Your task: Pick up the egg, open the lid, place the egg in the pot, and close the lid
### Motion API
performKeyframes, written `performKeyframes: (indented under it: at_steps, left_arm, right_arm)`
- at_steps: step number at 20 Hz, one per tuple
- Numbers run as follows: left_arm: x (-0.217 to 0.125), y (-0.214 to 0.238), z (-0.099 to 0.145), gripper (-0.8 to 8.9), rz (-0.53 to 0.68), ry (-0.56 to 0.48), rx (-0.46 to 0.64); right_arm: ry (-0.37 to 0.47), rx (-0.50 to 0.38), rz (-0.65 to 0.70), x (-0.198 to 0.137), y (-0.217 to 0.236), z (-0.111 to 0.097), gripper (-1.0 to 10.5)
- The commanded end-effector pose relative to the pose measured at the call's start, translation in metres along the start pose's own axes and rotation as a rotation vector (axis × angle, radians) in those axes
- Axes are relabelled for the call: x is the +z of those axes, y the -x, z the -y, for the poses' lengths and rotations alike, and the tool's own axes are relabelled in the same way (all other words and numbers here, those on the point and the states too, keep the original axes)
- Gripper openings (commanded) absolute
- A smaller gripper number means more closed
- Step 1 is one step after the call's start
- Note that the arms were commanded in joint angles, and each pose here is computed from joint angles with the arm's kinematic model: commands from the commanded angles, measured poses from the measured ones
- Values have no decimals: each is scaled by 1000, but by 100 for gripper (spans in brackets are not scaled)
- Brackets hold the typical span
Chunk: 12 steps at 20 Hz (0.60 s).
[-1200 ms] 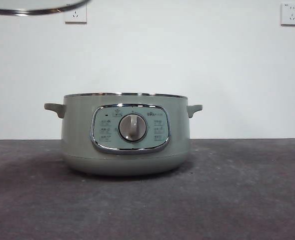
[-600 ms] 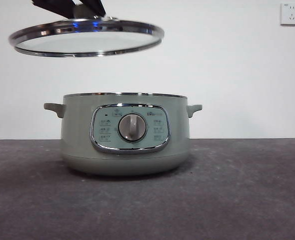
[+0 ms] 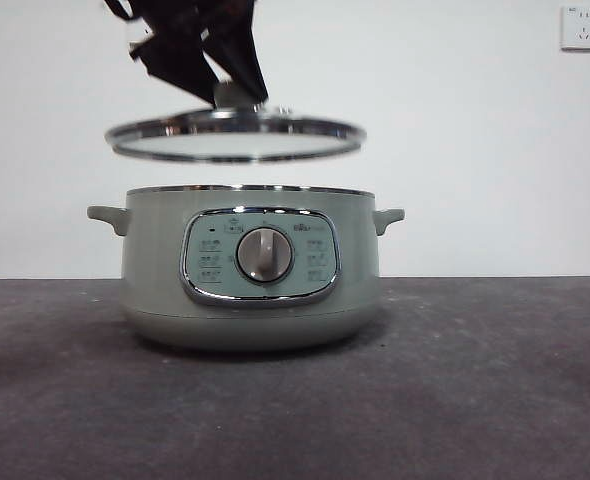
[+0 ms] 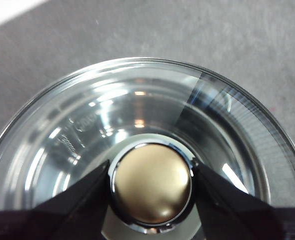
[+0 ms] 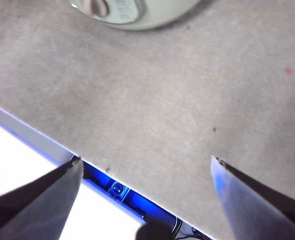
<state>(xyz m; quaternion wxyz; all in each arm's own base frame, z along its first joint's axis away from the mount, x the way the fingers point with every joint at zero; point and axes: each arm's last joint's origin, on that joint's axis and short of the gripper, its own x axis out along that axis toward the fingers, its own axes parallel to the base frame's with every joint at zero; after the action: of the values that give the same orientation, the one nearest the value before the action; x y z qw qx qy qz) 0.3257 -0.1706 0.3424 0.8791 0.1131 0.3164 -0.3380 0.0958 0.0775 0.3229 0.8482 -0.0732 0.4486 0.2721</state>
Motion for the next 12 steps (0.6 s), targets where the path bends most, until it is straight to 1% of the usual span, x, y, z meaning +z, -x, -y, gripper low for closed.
performKeyframes:
  at_steps: [1, 4, 8, 12]
  left_arm:
    - [7, -6, 0, -8, 48, -24, -1]
    - [7, -18, -2, -8, 55, -19, -2]
    - [2, -32, -4, -8, 30, -11, -4]
    - [1, -38, -5, -8, 20, -9, 0]
  right_arm:
    - [-28, -17, 26, -5, 2, 1, 438]
    - [-42, -12, 50, -11, 10, 2, 437]
    - [-52, -10, 71, -16, 17, 3, 437]
    - [-53, -27, 56, -18, 17, 4, 437]
